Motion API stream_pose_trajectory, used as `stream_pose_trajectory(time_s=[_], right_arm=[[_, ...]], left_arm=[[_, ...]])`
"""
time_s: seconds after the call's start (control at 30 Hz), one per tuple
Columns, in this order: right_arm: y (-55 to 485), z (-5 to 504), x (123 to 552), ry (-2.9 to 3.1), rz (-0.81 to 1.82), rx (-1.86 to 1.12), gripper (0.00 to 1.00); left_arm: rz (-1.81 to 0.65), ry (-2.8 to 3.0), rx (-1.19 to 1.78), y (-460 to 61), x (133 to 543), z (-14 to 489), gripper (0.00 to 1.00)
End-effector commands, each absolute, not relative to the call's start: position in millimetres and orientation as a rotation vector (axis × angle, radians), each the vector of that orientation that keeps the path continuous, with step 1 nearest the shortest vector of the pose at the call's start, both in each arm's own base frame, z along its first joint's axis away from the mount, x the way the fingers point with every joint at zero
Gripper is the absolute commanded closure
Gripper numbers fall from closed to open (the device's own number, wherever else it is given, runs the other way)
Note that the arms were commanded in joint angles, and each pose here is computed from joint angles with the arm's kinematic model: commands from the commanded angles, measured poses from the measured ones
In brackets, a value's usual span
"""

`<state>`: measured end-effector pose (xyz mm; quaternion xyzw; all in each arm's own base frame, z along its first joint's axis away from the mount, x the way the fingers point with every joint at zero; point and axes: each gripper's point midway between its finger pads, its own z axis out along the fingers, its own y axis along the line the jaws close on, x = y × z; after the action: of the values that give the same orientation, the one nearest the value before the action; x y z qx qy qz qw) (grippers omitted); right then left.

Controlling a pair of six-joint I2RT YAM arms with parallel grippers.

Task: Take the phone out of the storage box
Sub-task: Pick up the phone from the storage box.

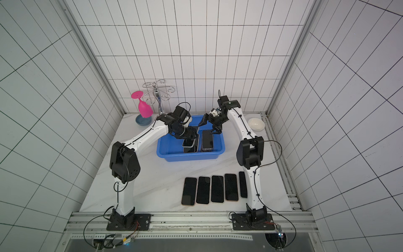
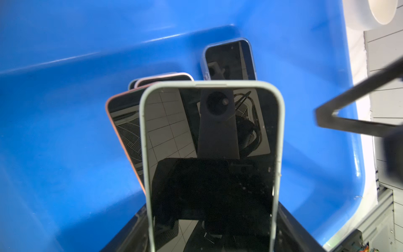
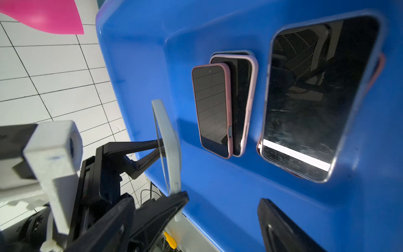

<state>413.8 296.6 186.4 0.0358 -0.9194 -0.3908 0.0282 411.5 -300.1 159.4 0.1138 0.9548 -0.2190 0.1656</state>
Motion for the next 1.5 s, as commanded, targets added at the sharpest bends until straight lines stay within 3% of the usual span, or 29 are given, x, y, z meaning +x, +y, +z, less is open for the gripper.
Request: stream_pose_trajectory(time_s=[0.0,0.3,0.4,0.53,0.6,0.7,0.73,0.77,0.83,0.87,1.03,1.23,1.47], right_arm=[[313.4,188.0,406.6,-2.780,-1.254,0.148,0.11],[327.3,171.0,371.8,-2.684,-1.195,0.260,0.23],[324.2,165.0,364.9,-2.657,-1.165,0.268,0.37],[323.8,168.1,358.9,-2.639,-1.179,0.285,0.66],[320.0,168.0,356.9,-2.648,-1.163,0.284,0.72],[311.2,170.2,352.3,-2.665,-1.134,0.292,0.87],[306.3,171.2,350.3,-2.677,-1.118,0.288,0.93],[300.3,174.8,349.2,-2.693,-1.110,0.283,0.97],[280.6,183.9,344.5,-2.743,-1.075,0.267,1.00],[268.2,187.8,342.0,-2.775,-1.044,0.253,1.00],[165.9,198.9,311.1,-2.949,-0.658,0.135,1.00],[68.3,192.0,292.6,-3.052,-0.253,-0.051,1.00],[74.1,144.0,313.3,-2.948,-0.263,0.017,1.00]], left_arm=[[-0.712,2.622,0.371,-309.8,407.4,194.5,0.53],[-0.833,2.604,0.408,-323.8,397.4,202.4,0.53],[-0.890,2.583,0.424,-331.4,392.6,207.7,0.53],[-0.939,2.582,0.433,-339.3,385.6,209.3,0.53],[-0.956,2.578,0.429,-340.9,384.0,211.0,0.53],[-1.030,2.547,0.440,-346.9,379.9,223.6,0.52],[-1.055,2.536,0.443,-348.4,378.9,228.4,0.47],[-1.079,2.529,0.438,-349.1,378.2,232.5,0.36],[-1.157,2.509,0.408,-348.4,378.7,243.8,0.09],[-1.200,2.495,0.385,-346.9,379.8,249.6,0.03],[-1.361,2.368,0.187,-320.3,408.0,281.9,0.02],[-1.293,2.381,0.112,-302.1,430.8,265.9,0.02],[-1.195,2.422,0.081,-295.8,444.4,242.2,0.02]])
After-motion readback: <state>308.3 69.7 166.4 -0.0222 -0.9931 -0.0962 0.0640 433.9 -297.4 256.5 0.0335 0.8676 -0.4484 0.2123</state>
